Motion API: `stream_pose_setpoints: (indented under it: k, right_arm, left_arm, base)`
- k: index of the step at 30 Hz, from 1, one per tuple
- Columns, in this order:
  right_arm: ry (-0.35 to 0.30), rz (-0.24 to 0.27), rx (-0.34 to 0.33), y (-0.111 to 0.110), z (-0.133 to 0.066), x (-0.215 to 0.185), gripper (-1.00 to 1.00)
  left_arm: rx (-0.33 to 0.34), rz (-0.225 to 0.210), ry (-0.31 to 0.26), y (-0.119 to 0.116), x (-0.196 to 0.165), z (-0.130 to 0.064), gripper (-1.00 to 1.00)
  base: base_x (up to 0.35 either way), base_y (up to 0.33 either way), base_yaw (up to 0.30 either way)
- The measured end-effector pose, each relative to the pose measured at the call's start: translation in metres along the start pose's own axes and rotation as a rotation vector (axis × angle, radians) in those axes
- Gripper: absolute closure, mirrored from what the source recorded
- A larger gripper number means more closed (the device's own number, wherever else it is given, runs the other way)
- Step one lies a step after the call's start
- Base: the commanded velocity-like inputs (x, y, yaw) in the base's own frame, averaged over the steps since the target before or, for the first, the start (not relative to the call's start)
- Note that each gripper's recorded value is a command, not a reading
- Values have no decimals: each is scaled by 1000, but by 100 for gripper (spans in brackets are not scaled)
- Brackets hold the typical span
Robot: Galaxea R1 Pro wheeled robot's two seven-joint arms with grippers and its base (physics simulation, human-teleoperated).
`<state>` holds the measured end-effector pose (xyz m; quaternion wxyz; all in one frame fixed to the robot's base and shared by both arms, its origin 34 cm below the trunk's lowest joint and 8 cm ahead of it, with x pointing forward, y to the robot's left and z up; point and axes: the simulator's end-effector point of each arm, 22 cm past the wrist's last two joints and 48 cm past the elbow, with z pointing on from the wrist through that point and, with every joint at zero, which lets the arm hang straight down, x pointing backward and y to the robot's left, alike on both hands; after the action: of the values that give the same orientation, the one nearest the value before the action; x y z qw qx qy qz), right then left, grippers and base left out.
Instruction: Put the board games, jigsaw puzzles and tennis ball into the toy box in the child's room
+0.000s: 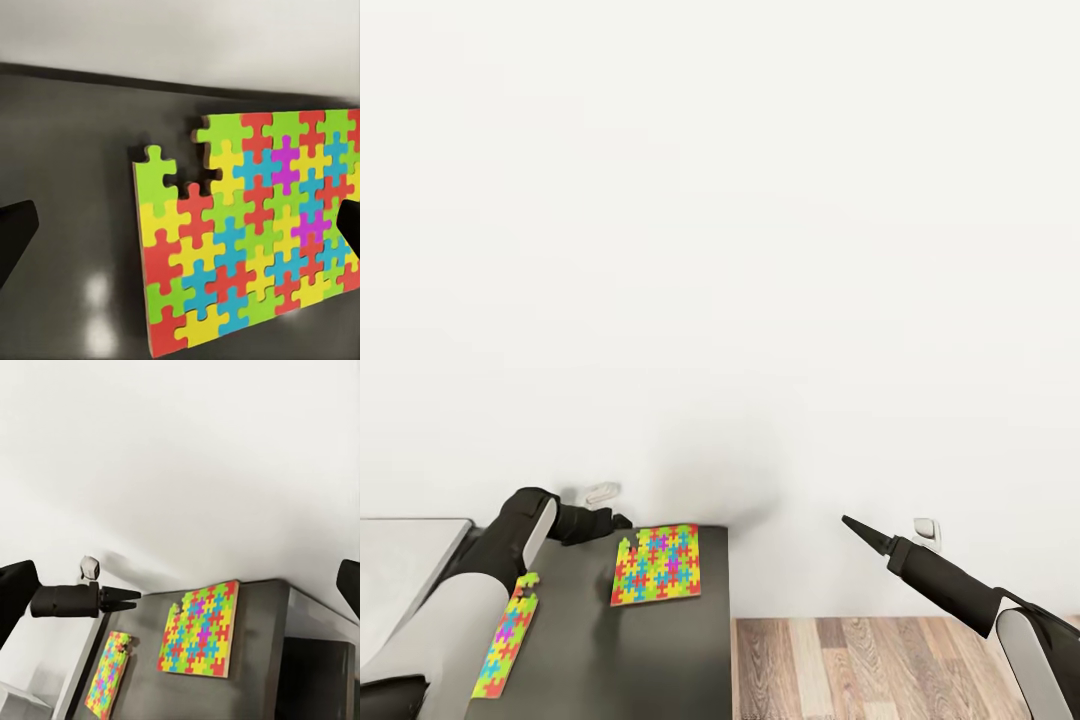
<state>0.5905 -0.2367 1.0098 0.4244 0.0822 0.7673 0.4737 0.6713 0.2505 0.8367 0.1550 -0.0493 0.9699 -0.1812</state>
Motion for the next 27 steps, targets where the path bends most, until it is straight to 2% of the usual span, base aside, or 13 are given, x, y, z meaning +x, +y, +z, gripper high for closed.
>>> stream_pose_setpoints:
  k: [14,27]
  right_arm:
    - [11,15,12,-9,2,6,-100]
    - [22,29,22,-17,4,12,-100]
  left_arm:
    - [-19,61,43,-2,14,17,-100]
    - [-24,61,66,2,22,26,-100]
  base:
    - [0,0,0]
    - [0,0,0]
